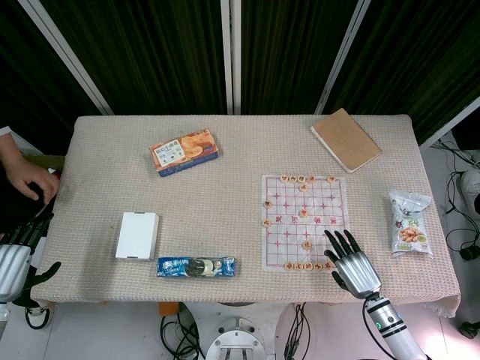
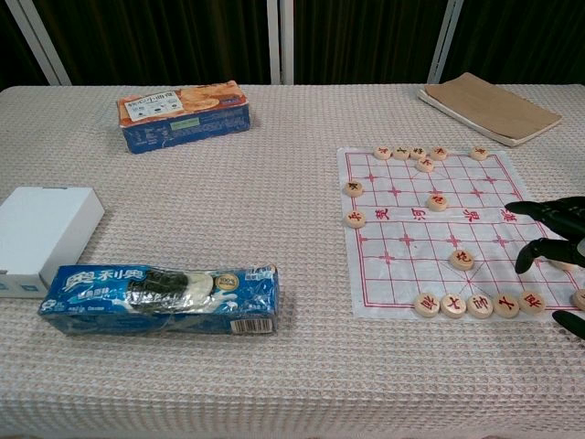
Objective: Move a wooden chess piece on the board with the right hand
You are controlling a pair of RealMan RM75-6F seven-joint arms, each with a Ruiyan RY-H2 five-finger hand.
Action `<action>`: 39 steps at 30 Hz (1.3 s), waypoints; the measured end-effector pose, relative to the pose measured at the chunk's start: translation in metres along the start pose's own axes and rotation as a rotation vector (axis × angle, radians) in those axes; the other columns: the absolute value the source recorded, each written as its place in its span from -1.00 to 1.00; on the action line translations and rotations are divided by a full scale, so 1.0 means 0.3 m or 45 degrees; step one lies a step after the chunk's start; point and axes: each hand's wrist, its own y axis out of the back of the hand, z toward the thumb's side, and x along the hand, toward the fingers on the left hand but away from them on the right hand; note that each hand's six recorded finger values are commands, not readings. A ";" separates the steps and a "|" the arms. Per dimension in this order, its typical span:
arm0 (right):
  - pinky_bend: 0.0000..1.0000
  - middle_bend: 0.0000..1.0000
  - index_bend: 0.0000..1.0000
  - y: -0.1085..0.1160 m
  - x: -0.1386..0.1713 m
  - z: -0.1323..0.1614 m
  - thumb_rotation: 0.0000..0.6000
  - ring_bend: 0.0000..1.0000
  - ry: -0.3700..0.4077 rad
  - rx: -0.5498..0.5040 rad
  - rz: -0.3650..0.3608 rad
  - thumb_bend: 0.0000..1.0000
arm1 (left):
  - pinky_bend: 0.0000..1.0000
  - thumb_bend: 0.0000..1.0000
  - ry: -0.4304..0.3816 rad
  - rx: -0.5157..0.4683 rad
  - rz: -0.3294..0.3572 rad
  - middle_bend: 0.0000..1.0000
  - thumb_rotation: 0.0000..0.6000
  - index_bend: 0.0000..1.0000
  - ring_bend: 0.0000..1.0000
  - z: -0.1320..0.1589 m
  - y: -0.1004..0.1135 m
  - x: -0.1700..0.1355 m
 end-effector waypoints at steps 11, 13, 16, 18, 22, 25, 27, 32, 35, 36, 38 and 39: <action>-1.00 -1.00 -0.24 -0.012 -0.012 0.012 1.00 -1.00 0.003 0.002 0.005 -0.35 | -0.55 -0.58 0.002 0.000 0.001 -0.75 1.00 -0.83 -0.82 0.001 0.001 -0.002; -1.00 -1.00 -0.23 -0.013 -0.014 0.014 1.00 -1.00 0.004 0.003 0.004 -0.35 | -0.55 -0.58 0.002 0.000 -0.001 -0.75 1.00 -0.83 -0.82 0.001 0.001 -0.003; -1.00 -1.00 -0.20 -0.017 -0.015 0.018 1.00 -1.00 0.007 0.004 0.007 -0.35 | -0.55 -0.58 -0.002 -0.001 0.004 -0.75 1.00 -0.83 -0.82 0.003 0.004 -0.004; -1.00 -1.00 -0.18 -0.020 -0.015 0.019 1.00 -1.00 0.008 0.006 0.010 -0.35 | -0.55 -0.58 -0.003 -0.002 0.004 -0.75 1.00 -0.83 -0.82 0.002 0.004 -0.005; -1.00 -1.00 -0.16 -0.024 -0.017 0.020 1.00 -1.00 0.006 0.009 0.016 -0.35 | -0.55 -0.58 -0.001 -0.003 0.006 -0.75 1.00 -0.83 -0.82 0.000 0.006 -0.006; -1.00 -1.00 -0.15 -0.025 -0.020 0.021 1.00 -1.00 0.004 0.011 0.017 -0.35 | -0.55 -0.58 0.000 -0.002 0.004 -0.75 1.00 -0.83 -0.82 -0.001 0.005 -0.006; -1.00 -1.00 -0.14 -0.025 -0.021 0.020 1.00 -1.00 0.001 0.012 0.017 -0.35 | -0.55 -0.58 -0.001 -0.001 0.001 -0.75 1.00 -0.83 -0.82 0.000 0.003 -0.005; -1.00 -1.00 -0.10 -0.025 -0.024 0.021 1.00 -1.00 0.001 0.011 0.020 -0.34 | -0.55 -0.58 -0.001 0.000 -0.001 -0.75 1.00 -0.83 -0.82 0.001 0.002 -0.004; -1.00 -1.00 -0.06 -0.027 -0.026 0.022 1.00 -1.00 0.001 0.008 0.024 -0.33 | -0.55 -0.58 -0.003 0.000 0.001 -0.75 1.00 -0.83 -0.82 0.002 0.003 -0.005; -1.00 -1.00 -0.02 -0.028 -0.027 0.022 1.00 -1.00 0.001 0.010 0.025 -0.33 | -0.55 -0.58 -0.004 0.000 0.001 -0.75 1.00 -0.83 -0.82 0.003 0.003 -0.005; -1.00 -1.00 0.02 -0.029 -0.027 0.020 1.00 -1.00 -0.001 0.014 0.027 -0.31 | -0.55 -0.58 -0.004 0.001 0.000 -0.75 1.00 -0.83 -0.82 0.003 0.002 -0.005; -1.00 -1.00 0.03 -0.028 -0.026 0.019 1.00 -1.00 -0.004 0.015 0.025 -0.31 | -0.55 -0.58 -0.003 0.001 -0.001 -0.75 1.00 -0.83 -0.82 0.003 0.002 -0.005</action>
